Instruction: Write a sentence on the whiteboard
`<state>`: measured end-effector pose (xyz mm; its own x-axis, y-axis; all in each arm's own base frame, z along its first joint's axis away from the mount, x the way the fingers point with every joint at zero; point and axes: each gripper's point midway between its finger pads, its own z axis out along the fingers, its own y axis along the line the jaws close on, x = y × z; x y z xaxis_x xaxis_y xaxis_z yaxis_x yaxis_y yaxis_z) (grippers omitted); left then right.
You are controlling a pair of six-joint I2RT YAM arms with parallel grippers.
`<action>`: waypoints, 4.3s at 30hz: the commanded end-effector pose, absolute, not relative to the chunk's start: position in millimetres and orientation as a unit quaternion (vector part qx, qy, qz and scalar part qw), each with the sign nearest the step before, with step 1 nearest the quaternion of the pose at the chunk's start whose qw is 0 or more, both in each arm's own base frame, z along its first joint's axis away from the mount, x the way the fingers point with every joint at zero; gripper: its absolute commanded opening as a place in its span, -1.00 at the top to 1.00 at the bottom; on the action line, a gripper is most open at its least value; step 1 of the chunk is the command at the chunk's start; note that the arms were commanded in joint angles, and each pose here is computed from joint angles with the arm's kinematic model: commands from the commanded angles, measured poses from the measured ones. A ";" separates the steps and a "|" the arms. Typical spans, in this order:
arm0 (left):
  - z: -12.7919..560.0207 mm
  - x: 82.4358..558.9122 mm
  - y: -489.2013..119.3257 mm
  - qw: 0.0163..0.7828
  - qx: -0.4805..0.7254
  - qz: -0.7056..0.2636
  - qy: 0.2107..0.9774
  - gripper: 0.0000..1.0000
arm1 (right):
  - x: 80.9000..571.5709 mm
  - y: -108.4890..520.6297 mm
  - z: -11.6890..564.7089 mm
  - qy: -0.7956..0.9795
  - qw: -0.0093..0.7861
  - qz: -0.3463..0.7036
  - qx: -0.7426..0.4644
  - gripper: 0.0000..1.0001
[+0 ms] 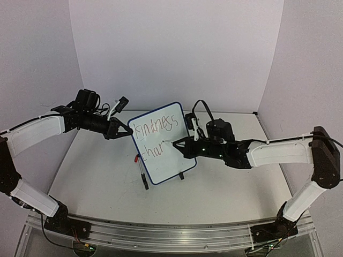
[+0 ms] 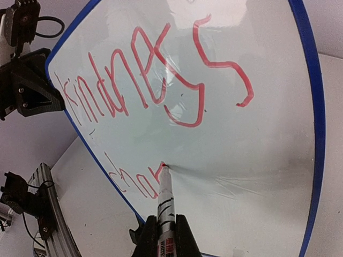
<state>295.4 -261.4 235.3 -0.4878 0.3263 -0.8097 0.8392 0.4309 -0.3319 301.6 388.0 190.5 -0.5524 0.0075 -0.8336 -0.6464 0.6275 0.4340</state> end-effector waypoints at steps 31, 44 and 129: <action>218.8 293.7 -257.3 0.322 0.382 -0.353 0.791 1.00 | 275.1 363.7 207.7 0.789 0.418 0.390 -0.225 1.00; 220.5 293.4 -256.8 0.324 0.382 -0.352 0.790 1.00 | 278.3 363.0 209.1 0.765 0.388 0.436 -0.273 1.00; 217.4 294.5 -257.7 0.320 0.383 -0.352 0.792 1.00 | 328.9 358.7 220.1 0.772 0.444 0.399 -0.217 1.00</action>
